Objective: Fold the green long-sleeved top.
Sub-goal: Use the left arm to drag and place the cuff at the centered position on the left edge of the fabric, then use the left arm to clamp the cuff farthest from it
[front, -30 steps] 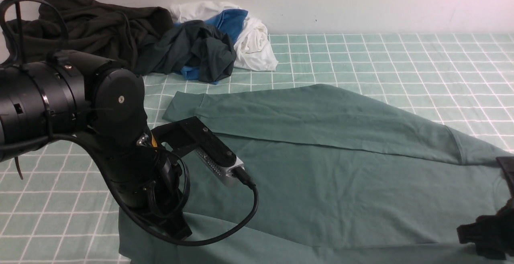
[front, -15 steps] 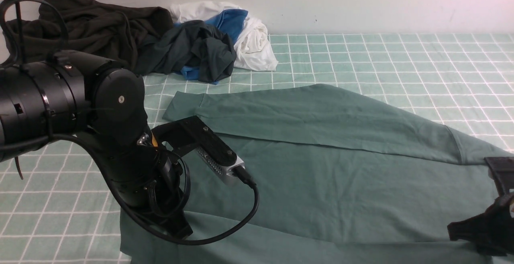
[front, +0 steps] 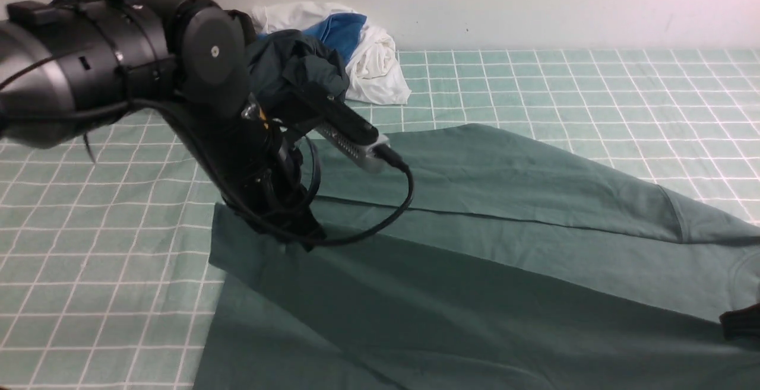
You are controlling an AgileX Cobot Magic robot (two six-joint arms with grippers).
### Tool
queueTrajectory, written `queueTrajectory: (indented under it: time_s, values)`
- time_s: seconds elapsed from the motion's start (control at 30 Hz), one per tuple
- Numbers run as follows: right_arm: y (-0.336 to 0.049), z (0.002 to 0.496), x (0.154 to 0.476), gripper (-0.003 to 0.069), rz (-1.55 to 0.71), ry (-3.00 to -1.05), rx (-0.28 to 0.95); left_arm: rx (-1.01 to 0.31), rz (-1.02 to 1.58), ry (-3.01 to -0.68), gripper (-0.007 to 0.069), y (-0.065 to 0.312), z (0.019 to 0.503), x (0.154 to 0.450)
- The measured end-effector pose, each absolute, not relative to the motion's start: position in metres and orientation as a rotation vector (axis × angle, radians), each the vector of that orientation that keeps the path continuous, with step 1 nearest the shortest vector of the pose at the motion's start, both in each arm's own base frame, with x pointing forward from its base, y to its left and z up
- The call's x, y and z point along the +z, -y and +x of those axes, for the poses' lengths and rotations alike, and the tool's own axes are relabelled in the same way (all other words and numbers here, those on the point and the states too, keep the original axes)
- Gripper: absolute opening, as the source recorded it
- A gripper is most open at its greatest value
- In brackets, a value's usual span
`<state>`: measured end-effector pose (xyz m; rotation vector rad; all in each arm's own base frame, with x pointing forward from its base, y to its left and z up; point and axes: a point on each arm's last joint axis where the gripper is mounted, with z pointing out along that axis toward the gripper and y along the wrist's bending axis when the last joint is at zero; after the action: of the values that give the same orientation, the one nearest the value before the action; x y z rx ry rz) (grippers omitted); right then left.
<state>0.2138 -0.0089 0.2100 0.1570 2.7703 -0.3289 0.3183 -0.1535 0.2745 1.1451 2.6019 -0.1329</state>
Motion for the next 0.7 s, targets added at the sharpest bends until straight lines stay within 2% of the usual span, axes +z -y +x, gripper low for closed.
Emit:
queueTrajectory:
  time_s: [0.2, 0.23, 0.3, 0.33, 0.37, 0.5, 0.53, 0.6, 0.7]
  values:
    - [0.008, 0.218, 0.206, 0.0064, 0.146, -2.773, -0.327, -0.091, 1.154, -2.677, 0.0129, 0.162, 0.367, 0.241]
    - [0.009, 0.219, 0.205, 0.0117, 0.141, -2.768, -0.332, -0.067, 1.141, -2.697, 0.0194, 0.163, 0.377, 0.235]
    - [0.009, 0.221, 0.207, 0.0158, 0.148, -2.759, -0.337, -0.042, 1.111, -2.713, 0.0239, 0.162, 0.384, 0.233]
    - [0.010, 0.224, 0.211, 0.0214, 0.162, -2.737, -0.349, -0.007, 1.031, -2.729, 0.0323, 0.159, 0.393, 0.233]
    - [0.011, 0.228, 0.216, 0.0253, 0.176, -2.714, -0.358, 0.014, 0.973, -2.730, 0.0377, 0.155, 0.400, 0.237]
    - [0.011, 0.244, 0.240, 0.0328, 0.192, -2.617, -0.363, 0.031, 0.744, -2.723, 0.0502, 0.130, 0.425, 0.250]
    - [0.011, 0.245, 0.242, 0.0330, 0.193, -2.611, -0.362, 0.030, 0.739, -2.723, 0.0507, 0.130, 0.425, 0.250]
    - [0.010, 0.256, 0.258, 0.0344, 0.187, -2.538, -0.341, 0.004, 0.599, -2.712, 0.0545, 0.107, 0.444, 0.248]
    - [0.007, 0.267, 0.272, 0.0348, 0.169, -2.446, -0.290, -0.058, 0.459, -2.700, 0.0556, 0.086, 0.465, 0.229]
